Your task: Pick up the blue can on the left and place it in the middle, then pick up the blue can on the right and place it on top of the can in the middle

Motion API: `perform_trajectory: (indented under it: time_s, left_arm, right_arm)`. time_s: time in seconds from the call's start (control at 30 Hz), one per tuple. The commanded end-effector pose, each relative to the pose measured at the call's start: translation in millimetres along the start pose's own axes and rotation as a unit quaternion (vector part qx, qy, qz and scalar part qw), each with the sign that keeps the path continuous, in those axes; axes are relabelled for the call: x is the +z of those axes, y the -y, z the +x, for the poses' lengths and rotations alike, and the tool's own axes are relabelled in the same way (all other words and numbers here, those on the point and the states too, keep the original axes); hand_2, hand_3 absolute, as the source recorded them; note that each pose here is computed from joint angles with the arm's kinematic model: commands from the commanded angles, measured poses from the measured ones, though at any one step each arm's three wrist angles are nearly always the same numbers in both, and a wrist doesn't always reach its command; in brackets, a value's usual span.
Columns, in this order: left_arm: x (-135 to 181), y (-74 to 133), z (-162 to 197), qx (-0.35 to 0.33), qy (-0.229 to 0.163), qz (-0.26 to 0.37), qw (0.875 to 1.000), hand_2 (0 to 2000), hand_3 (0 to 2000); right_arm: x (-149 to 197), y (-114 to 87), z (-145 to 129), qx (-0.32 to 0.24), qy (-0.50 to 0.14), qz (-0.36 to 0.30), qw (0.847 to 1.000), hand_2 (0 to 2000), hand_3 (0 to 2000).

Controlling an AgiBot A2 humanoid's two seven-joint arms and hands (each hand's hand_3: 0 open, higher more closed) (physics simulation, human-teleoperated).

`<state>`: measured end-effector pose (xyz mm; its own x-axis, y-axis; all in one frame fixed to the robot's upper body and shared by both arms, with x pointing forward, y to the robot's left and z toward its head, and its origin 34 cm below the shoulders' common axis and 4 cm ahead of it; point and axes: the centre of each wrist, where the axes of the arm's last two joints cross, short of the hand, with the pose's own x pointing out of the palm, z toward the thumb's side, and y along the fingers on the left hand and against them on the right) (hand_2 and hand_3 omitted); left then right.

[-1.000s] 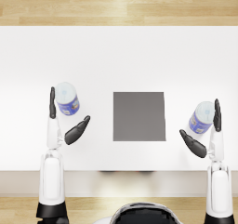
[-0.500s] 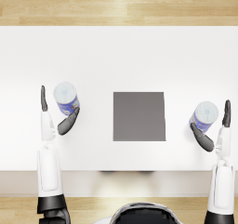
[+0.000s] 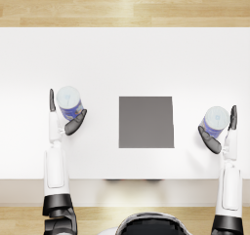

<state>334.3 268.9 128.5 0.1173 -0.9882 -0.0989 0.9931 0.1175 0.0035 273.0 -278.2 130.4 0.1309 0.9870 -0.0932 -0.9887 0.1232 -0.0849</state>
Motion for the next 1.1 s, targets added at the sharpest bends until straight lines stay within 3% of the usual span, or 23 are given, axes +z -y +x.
perform_trajectory:
  time_s: [0.03, 0.63, 0.67, 0.7, 0.77, 0.8, 0.9, 1.1]
  left_arm:
    - [-2, -13, 1, 0.004, 0.006, -0.017, 1.0, 0, 0]
    - [-11, -34, 7, 0.013, 0.033, -0.063, 0.997, 0, 0]
    - [-9, -33, 5, 0.016, 0.037, -0.058, 0.998, 1361, 327]
    - [-8, -32, 4, 0.017, 0.039, -0.055, 0.998, 2000, 653]
    - [-8, -33, 3, 0.014, 0.045, -0.057, 0.997, 2000, 1307]
    - [-7, -34, 3, 0.016, 0.047, -0.056, 0.997, 2000, 1520]
    - [10, -30, 2, 0.017, 0.047, -0.013, 0.999, 2000, 1520]
    - [69, -3, 37, -0.056, 0.013, 0.122, 0.991, 2000, 1520]
  right_arm:
    - [-7, 10, -1, -0.006, 0.004, 0.016, 1.0, 0, 0]
    - [-31, 25, 10, -0.006, 0.02, 0.068, 0.997, 0, 0]
    - [-29, 23, 10, -0.007, 0.02, 0.063, 0.998, 1361, 327]
    - [-27, 22, 10, -0.006, 0.021, 0.058, 0.998, 2000, 653]
    - [-25, 21, 9, 0.01, 0.024, 0.053, 0.998, 2000, 1307]
    - [-21, 20, 10, 0.011, 0.025, 0.045, 0.999, 2000, 1520]
    - [-11, 16, 10, 0.015, 0.027, 0.021, 0.999, 2000, 1520]
    - [53, 7, 28, 0.055, 0.025, -0.103, 0.993, 2000, 1520]
